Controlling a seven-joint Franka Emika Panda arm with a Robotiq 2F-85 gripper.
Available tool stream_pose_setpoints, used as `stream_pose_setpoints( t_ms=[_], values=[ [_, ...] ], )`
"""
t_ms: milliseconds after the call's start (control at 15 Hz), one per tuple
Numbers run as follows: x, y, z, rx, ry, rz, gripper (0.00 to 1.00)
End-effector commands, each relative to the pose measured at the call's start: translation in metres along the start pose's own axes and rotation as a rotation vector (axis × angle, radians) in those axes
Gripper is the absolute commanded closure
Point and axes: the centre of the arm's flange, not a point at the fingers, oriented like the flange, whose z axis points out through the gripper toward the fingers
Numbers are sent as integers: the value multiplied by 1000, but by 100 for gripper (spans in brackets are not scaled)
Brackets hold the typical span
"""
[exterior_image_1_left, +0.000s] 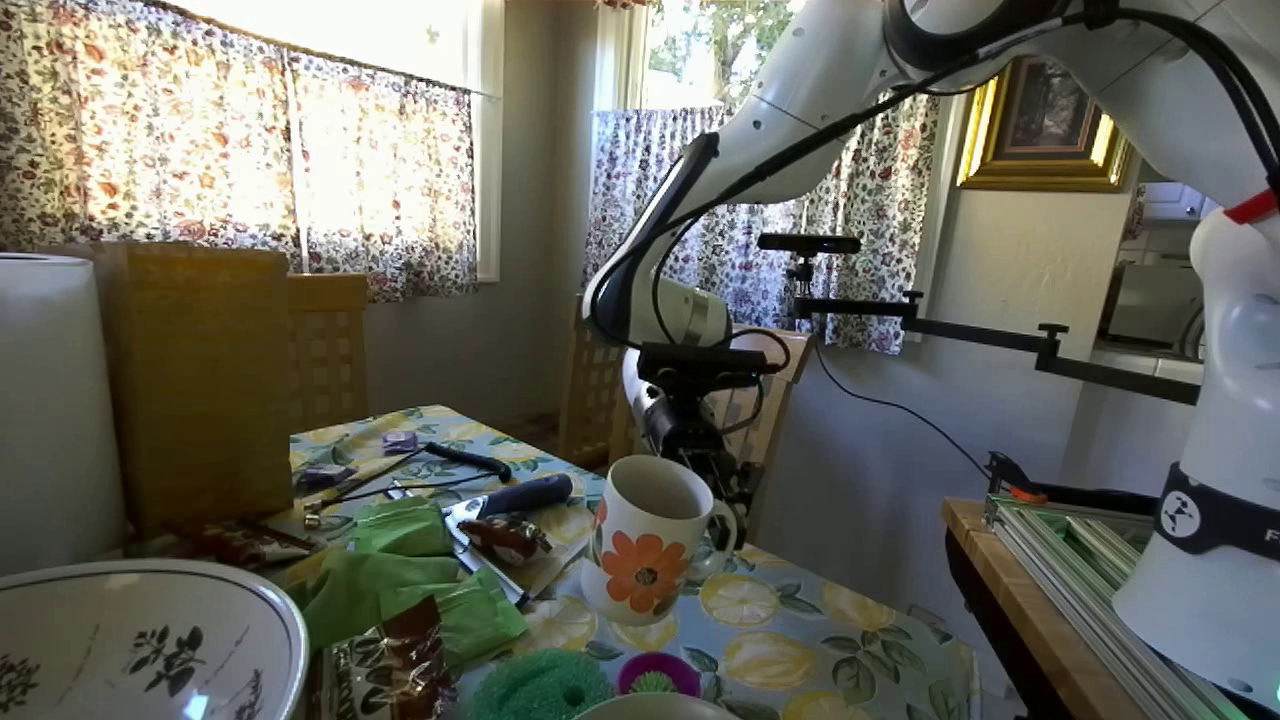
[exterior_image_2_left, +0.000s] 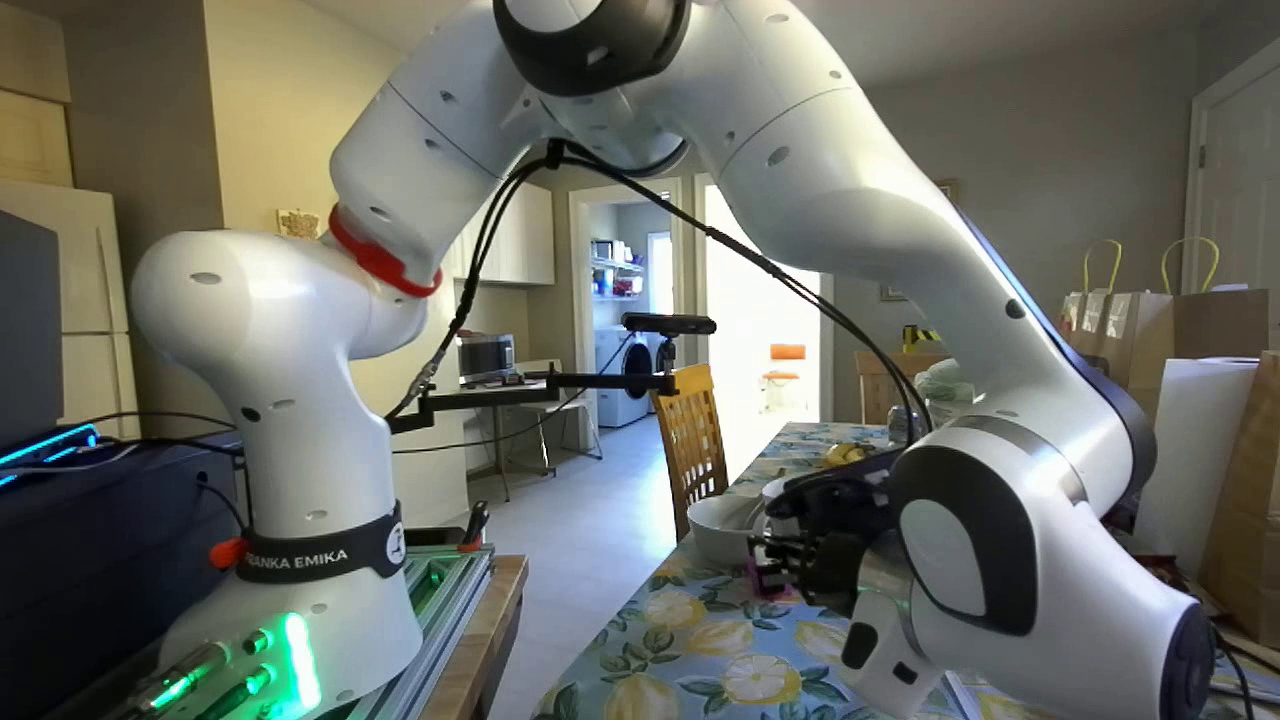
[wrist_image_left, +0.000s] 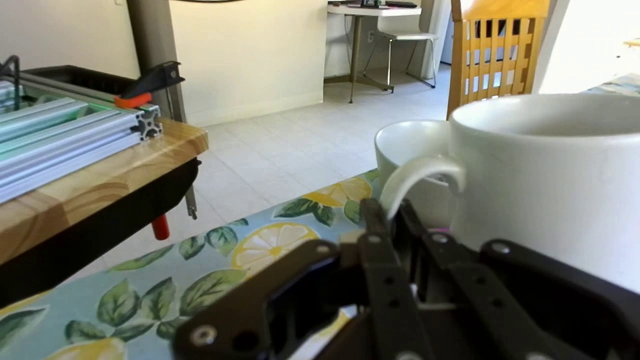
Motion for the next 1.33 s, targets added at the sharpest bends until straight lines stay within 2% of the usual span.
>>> stream_pose_setpoints(
  t_ms=[0,333,667,1267],
  values=[
    [-30,-6,5,-55,14,-12,97],
    [-53,-22,16,-115,48,-54,97],
    [-70,-37,22,-131,65,-88,97],
    [-77,-49,39,-171,134,-105,97]
  ],
)
